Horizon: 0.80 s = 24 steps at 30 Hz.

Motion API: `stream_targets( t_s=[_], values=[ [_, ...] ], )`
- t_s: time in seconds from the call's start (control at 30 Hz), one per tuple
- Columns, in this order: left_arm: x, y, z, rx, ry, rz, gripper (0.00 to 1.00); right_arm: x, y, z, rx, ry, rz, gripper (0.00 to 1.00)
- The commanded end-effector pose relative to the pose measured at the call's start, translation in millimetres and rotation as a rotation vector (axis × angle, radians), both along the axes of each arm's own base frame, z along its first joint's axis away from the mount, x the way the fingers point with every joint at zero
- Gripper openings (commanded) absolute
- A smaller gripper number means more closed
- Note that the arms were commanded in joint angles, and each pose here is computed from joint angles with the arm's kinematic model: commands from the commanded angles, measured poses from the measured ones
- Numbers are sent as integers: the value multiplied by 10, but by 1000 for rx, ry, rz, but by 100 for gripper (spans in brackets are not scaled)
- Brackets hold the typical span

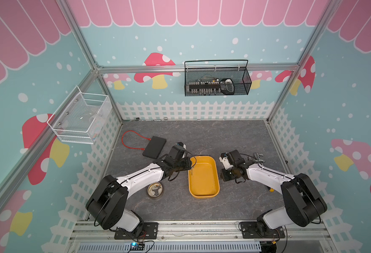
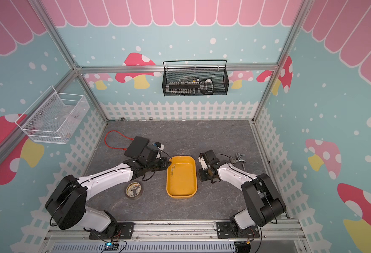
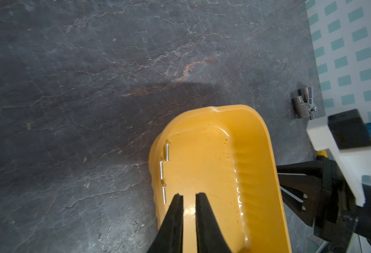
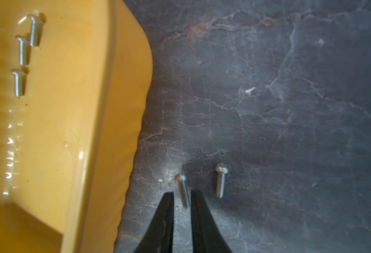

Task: Take out the screws from the storage box
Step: Place the screw at the center of the board, then pick up the screw from the storage box.

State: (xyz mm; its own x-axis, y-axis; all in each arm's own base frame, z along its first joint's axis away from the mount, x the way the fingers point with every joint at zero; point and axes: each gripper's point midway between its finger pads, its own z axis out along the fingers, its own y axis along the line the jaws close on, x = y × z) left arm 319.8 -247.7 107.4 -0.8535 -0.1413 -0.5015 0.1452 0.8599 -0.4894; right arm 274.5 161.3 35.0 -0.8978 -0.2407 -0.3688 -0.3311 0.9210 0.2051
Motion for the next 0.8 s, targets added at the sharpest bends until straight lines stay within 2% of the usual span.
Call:
stream_targets(
  t_s=[0.0,0.17,0.3,0.43,0.57,0.7,0.77],
  values=[
    [18,100,81,-17,-29,25,17,43,-23,54,-1,-20,-11,24],
    [49,216,82,-26,-29,43,17,122,18,284,19,-56,-14,21],
    [16,264,-20,-43,-8,46,16,214,200,871,145,-187,17,19],
    [-32,235,-123,-69,12,37,10,182,467,1186,255,-210,53,18],
    [-67,229,-218,-71,33,31,4,97,865,1115,304,-176,111,18],
    [-83,292,-261,-71,24,50,0,63,1233,925,288,-133,157,19],
    [-95,297,-292,-71,29,49,0,88,1335,843,278,-117,165,26]
  ],
)
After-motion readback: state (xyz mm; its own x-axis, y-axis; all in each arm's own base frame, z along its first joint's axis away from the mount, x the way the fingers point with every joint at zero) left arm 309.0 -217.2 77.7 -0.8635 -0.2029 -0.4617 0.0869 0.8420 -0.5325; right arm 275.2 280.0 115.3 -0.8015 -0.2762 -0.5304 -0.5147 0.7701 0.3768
